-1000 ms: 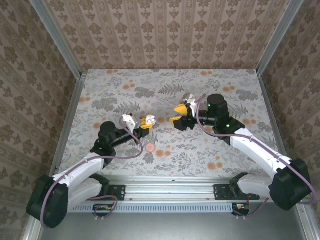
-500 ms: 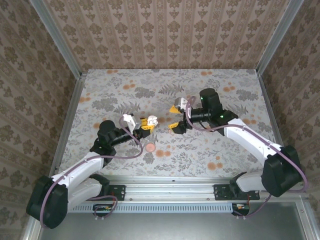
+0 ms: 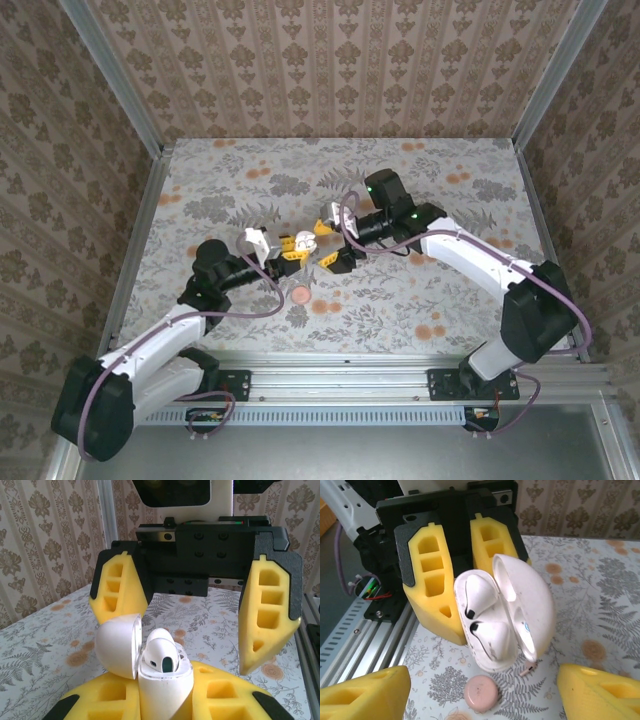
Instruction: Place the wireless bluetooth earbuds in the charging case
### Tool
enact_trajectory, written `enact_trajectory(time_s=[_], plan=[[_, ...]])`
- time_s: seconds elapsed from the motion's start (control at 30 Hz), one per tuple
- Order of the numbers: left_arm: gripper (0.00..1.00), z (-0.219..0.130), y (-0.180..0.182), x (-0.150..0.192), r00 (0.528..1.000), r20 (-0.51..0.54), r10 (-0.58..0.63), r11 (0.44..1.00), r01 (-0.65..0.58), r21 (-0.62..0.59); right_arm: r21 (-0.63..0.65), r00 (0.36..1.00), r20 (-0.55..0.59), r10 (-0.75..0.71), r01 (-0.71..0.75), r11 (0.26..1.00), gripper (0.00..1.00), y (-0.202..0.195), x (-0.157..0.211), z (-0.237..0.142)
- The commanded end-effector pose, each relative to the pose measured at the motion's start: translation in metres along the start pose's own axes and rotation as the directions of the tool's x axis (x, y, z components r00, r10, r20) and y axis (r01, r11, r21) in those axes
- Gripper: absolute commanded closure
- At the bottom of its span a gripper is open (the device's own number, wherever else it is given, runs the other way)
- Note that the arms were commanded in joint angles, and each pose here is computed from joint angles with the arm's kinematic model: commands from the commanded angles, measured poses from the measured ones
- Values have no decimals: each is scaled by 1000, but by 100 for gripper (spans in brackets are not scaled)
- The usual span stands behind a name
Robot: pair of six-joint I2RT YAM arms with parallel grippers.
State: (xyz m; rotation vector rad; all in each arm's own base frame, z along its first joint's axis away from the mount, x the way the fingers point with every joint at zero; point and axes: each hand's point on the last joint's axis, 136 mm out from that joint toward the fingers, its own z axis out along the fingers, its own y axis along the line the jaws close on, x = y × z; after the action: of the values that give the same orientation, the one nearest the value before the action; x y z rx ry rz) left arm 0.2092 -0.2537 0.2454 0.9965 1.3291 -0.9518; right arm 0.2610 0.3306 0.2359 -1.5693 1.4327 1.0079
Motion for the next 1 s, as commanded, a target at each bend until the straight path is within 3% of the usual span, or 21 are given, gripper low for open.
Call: enact_trajectory(time_s=[0.0,0.27,0.53,0.8,0.97], plan=[[94,0,-7,-18,999,34,32,999,-34,32,-77,999,25,-44,45,996,23,10,-10,4],[94,-3,-8,-17,999,21,42,999,-43,23,-145,992,74,-107,117,983,30,24,-23,4],[94,-3,-5,-14,999,9,47,999,-47,5,-122,975,131,-178,194,973,55,35,-34,-20],[94,-3,-7,-16,999,13,50,999,-50,17,-41,980,103,-172,177,983,55,14,-33,-21],[94,-3,-9,-18,999,16,52,998,-53,26,-95,980,97,-175,185,978,55,13,-35,-14]])
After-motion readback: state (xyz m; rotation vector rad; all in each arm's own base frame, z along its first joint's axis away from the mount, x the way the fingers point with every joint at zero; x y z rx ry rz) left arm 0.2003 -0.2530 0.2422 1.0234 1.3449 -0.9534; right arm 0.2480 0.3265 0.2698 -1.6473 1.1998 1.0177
